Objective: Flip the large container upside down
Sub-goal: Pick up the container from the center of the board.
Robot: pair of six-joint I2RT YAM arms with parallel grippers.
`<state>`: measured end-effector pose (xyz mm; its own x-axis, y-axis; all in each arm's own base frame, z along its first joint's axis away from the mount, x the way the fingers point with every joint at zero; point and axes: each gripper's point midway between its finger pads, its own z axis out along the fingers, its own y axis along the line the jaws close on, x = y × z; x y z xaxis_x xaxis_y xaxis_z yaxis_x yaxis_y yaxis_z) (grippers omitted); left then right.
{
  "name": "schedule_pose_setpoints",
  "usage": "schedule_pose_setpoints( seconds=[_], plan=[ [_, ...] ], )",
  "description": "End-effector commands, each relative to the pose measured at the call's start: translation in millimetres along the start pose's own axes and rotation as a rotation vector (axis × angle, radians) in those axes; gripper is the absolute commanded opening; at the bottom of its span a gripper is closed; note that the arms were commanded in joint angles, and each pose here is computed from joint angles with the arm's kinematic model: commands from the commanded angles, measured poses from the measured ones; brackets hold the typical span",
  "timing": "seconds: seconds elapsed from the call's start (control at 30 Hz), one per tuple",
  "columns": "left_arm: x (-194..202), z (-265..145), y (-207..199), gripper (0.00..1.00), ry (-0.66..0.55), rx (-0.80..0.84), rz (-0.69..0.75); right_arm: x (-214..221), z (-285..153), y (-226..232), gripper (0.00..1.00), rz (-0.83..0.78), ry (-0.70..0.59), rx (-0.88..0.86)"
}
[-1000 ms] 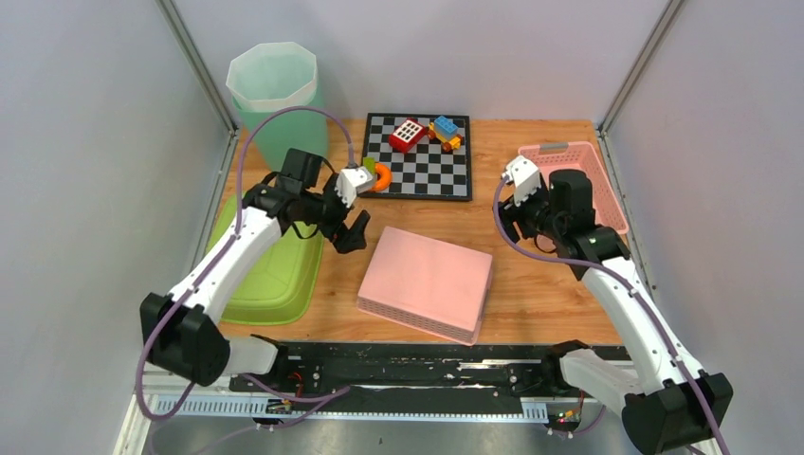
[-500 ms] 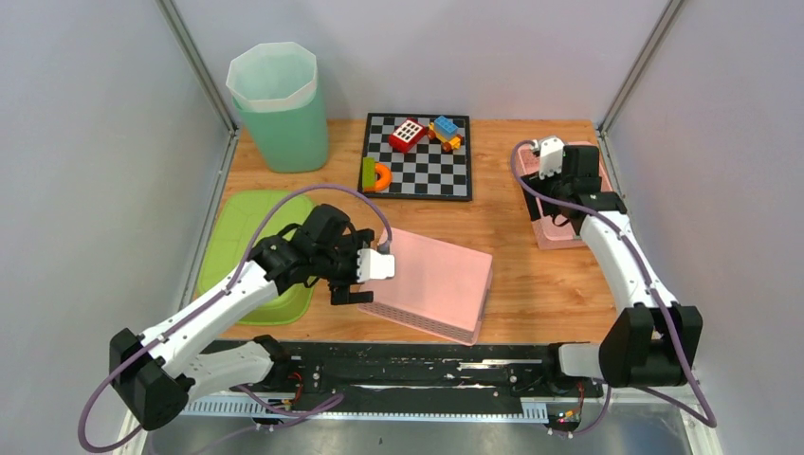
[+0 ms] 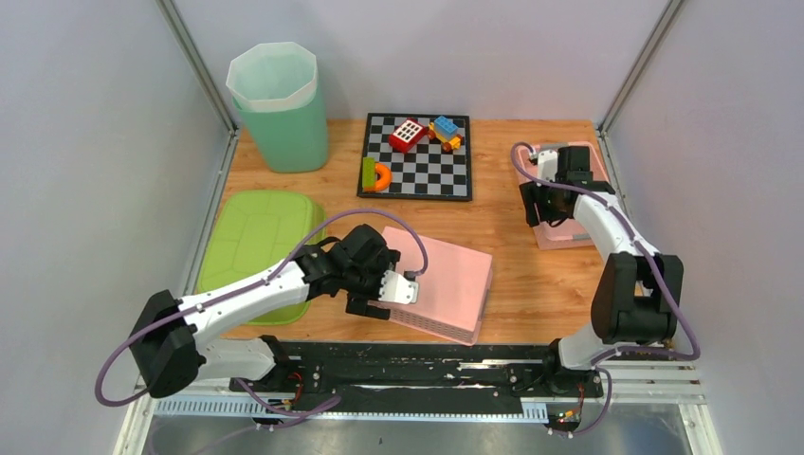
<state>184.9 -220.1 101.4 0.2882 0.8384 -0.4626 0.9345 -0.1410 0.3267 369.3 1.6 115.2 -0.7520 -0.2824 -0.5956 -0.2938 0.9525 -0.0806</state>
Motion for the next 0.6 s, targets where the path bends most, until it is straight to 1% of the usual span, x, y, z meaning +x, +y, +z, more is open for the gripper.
schedule_pose_setpoints(
  seconds=[0.0, 0.17, 0.27, 0.33, 0.37, 0.53, 0.57],
  plan=[
    [1, 15, 5, 1.0, 0.031, -0.025, 0.025, 23, 9, 3, 0.65, 0.048, 0.087, -0.037],
    [2, 26, 6, 1.0, 0.049, -0.013, 0.026, 37, 19, 5, 0.59, 0.067, 0.142, -0.061],
    [2, 33, 3, 1.0, 0.052, 0.01, 0.015, 42, 24, 6, 0.52, 0.075, 0.17, -0.074],
    [2, 38, 0, 1.0, 0.05, 0.025, 0.01, 45, 25, 7, 0.46, 0.08, 0.183, -0.081],
    [2, 41, -1, 1.0, 0.05, 0.032, 0.009, 45, 25, 7, 0.41, 0.081, 0.186, -0.083],
    [3, 52, -9, 1.0, 0.055, 0.074, 0.01, 42, 21, 6, 0.04, 0.079, 0.175, -0.079],
    [4, 54, -11, 1.0, 0.056, 0.084, 0.011, 40, 19, 4, 0.03, 0.076, 0.167, -0.072]
  ],
)
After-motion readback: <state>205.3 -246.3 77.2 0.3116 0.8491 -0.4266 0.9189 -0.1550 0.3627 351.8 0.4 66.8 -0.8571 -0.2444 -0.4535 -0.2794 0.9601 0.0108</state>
